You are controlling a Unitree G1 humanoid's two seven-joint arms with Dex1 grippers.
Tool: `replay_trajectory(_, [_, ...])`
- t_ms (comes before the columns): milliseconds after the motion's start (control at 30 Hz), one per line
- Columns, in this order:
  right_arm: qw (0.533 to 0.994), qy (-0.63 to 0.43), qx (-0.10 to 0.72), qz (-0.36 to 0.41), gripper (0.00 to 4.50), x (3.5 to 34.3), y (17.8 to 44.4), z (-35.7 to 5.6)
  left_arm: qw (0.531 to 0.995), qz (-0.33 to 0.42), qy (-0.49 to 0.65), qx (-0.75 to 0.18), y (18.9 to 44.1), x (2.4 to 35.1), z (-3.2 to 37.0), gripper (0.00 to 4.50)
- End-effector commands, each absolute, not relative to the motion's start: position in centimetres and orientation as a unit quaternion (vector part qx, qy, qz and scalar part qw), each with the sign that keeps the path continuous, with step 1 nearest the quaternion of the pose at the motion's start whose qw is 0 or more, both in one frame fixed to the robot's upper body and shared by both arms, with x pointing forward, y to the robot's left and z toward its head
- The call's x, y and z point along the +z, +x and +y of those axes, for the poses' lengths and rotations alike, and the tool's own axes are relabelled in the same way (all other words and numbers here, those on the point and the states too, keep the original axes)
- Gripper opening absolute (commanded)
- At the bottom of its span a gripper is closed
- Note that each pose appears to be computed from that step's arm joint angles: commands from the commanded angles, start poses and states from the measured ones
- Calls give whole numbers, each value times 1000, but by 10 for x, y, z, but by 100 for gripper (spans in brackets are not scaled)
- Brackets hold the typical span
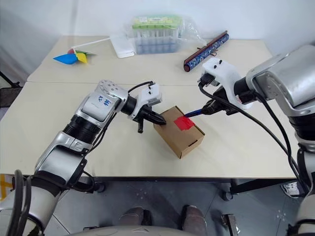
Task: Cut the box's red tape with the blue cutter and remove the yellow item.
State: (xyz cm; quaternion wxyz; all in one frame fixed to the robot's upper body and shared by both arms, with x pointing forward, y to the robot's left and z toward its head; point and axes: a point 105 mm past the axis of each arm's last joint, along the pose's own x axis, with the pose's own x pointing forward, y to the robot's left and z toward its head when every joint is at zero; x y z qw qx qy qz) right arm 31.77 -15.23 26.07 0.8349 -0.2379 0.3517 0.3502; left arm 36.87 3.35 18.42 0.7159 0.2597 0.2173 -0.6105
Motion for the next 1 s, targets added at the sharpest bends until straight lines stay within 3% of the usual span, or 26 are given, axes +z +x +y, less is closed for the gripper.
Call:
replay_trajectory(33, [828,-236,352,367,15,258,315,-154,718,297,281,-564,375,143,49,0])
replay_trajectory(367, [829,-207,357,378,15,261,321,-140,700,323,304,-560,371,132,44,0])
replay_trajectory(1000, [807,-230,322,438,15,250,312,-165,711,335,299,-540,376,124,38,0])
